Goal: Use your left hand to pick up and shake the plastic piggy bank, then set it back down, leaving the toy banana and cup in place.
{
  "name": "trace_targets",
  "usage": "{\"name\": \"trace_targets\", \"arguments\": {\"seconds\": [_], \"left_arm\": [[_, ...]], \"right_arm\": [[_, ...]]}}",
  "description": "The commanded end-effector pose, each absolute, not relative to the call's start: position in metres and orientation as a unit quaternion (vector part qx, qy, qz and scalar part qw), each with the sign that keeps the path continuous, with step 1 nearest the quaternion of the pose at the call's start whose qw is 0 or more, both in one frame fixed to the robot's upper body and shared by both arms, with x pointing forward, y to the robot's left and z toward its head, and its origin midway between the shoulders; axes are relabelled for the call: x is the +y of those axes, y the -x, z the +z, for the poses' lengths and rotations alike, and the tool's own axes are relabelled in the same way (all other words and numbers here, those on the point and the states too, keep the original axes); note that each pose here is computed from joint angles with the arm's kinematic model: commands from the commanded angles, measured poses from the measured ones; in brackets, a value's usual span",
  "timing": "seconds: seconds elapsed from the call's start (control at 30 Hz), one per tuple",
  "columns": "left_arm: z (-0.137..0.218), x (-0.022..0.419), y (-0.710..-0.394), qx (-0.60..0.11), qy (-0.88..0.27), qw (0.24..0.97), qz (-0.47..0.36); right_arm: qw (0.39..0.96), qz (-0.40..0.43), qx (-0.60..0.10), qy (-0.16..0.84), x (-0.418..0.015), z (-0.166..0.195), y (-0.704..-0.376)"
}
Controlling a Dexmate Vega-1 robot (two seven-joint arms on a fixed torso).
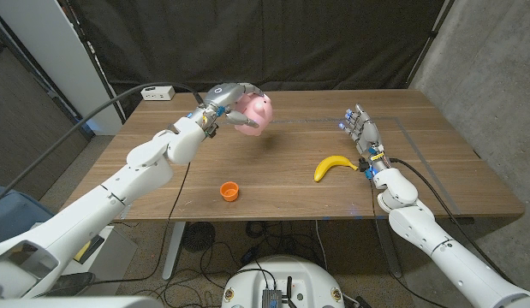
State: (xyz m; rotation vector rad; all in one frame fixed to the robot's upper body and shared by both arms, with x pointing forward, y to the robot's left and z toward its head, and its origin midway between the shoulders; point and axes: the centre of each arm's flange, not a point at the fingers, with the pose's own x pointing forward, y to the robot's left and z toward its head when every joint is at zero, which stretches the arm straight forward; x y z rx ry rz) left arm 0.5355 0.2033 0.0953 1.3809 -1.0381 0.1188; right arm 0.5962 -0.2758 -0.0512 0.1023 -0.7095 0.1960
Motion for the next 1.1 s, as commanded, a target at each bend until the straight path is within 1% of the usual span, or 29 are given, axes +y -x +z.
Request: {"name": "trace_targets", "arguments": {"seconds": [0.03, 0.67, 1.1], "left_arm": [[0.099, 0.212, -0.533, -0.452, -0.602, 0.656, 0.057], [0.106, 0.227, -0.531, -0.433, -0.603, 0.667, 0.063], [0.096, 0.23, -0.536, -0.418, -0.601, 0.679, 0.059]], "right_arm": [[0.933, 0.096, -0.342, -0.052, -0.276, -0.054, -0.598], [0.934, 0.1, -0.34, -0.053, -0.276, -0.057, -0.598], [0.935, 0.099, -0.336, -0.052, -0.279, -0.059, -0.597]]}}
